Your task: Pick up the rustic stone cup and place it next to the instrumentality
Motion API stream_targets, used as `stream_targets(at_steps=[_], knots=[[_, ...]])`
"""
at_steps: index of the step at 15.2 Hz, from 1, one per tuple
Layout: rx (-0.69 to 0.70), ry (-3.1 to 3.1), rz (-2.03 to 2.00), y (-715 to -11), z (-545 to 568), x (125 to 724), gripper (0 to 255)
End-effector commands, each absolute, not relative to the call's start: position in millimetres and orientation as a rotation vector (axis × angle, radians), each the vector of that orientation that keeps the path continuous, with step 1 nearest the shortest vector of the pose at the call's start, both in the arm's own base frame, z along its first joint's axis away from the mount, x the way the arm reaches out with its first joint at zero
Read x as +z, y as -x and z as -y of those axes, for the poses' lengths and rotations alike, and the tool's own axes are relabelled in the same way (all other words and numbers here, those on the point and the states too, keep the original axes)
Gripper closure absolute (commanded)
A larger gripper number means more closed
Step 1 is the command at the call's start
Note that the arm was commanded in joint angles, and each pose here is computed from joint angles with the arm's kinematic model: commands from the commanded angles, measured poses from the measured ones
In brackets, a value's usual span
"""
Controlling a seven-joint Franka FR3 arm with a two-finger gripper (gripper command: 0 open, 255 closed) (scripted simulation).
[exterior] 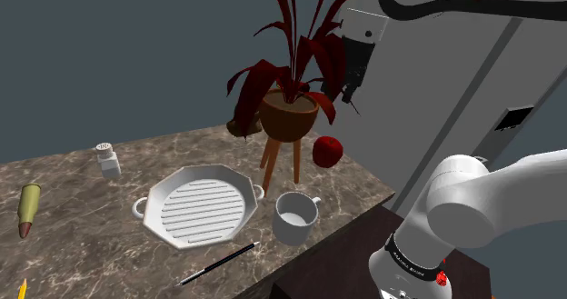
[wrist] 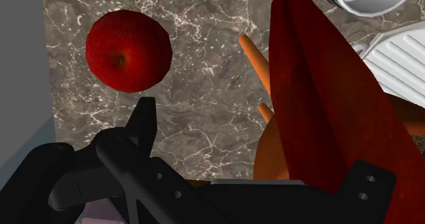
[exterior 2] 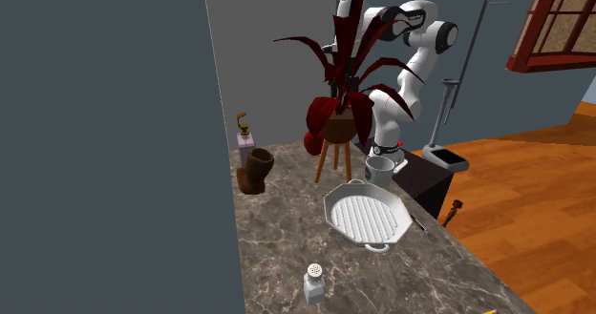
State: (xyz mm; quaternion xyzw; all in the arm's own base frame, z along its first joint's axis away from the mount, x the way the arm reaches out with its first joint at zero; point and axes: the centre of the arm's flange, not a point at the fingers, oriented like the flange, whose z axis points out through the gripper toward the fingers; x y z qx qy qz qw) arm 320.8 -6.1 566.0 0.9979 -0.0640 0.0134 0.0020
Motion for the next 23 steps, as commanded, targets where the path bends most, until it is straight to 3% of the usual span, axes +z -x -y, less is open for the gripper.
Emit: stream_targets(at_steps=[1,23], knots=[[0.042,-3.131,0.201,-321,6,566,0],[0.175,-3.073,-0.218,-568,64,458,0]])
